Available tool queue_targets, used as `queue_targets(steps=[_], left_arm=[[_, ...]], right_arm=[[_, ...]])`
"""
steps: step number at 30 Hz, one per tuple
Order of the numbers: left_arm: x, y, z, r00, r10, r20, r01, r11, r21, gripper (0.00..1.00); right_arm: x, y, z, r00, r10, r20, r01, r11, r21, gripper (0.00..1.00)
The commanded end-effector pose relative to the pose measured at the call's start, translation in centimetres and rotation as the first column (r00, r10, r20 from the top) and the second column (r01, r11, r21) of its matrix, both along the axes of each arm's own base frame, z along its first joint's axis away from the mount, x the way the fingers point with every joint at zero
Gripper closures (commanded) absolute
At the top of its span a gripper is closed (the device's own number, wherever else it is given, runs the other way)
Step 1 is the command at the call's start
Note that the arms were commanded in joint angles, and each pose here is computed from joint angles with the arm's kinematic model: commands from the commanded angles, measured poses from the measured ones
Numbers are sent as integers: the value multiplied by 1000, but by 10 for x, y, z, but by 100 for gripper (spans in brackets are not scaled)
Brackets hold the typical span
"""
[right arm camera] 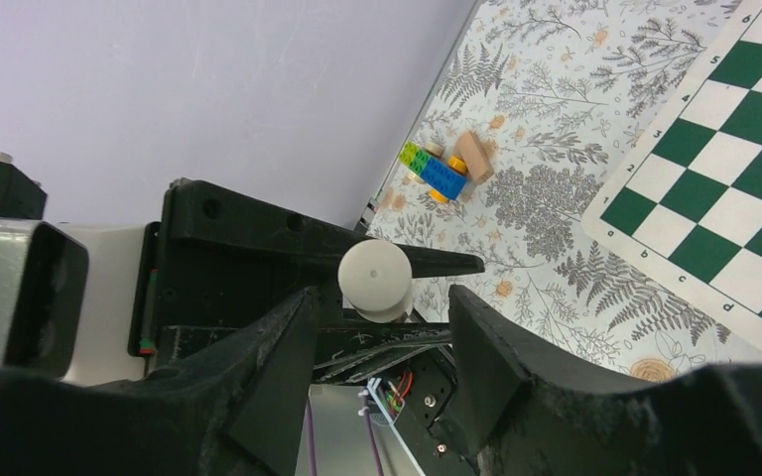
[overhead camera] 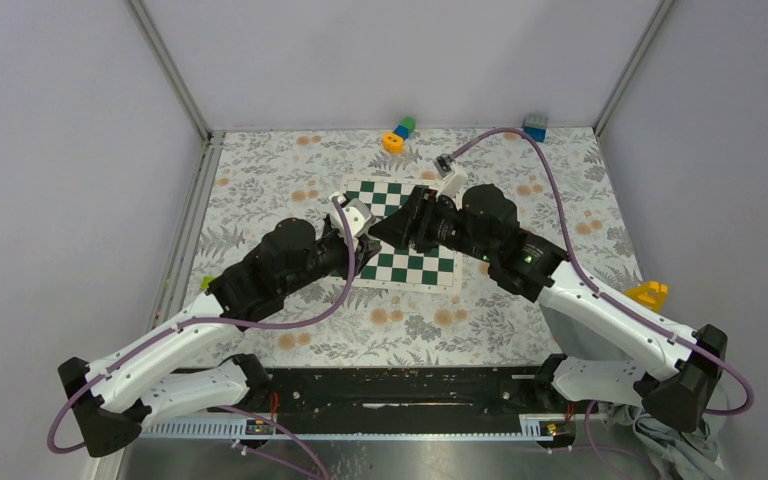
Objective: Paint the nails
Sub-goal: Unscrew the nail polish bottle.
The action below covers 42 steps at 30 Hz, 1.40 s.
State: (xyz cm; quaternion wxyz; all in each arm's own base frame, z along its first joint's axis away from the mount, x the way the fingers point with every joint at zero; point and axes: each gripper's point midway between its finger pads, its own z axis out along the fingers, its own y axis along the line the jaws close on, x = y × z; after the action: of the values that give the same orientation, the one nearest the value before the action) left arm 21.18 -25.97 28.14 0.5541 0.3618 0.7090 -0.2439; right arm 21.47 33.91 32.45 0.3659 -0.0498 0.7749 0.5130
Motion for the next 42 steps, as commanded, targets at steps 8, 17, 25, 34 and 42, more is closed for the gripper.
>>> queue_targets(steps=[8, 17, 25, 34, 42], left_arm=[[6, -2, 12, 999, 24, 30, -23, 999, -35, 100], [-10, -14, 16, 997, -82, 12, 83, 994, -75, 100], [-52, -28, 41, 935, -354, 9, 350, 919, -181, 100], [-117, -33, 60, 738, -673, 46, 662, 711, -235, 100], [-147, -31, 69, 610, -791, 40, 767, 577, -281, 100]], right_arm=[[0, 15, 30, 998, 15, 57, -17, 999, 50, 48], [0, 15, 35, 991, 33, 131, -39, 998, 41, 96], [-30, 8, 62, 936, 156, 317, -188, 980, 72, 100], [-81, 3, 98, 774, 330, 540, -444, 891, 92, 100], [-113, -1, 110, 641, 420, 642, -597, 799, 74, 100]])
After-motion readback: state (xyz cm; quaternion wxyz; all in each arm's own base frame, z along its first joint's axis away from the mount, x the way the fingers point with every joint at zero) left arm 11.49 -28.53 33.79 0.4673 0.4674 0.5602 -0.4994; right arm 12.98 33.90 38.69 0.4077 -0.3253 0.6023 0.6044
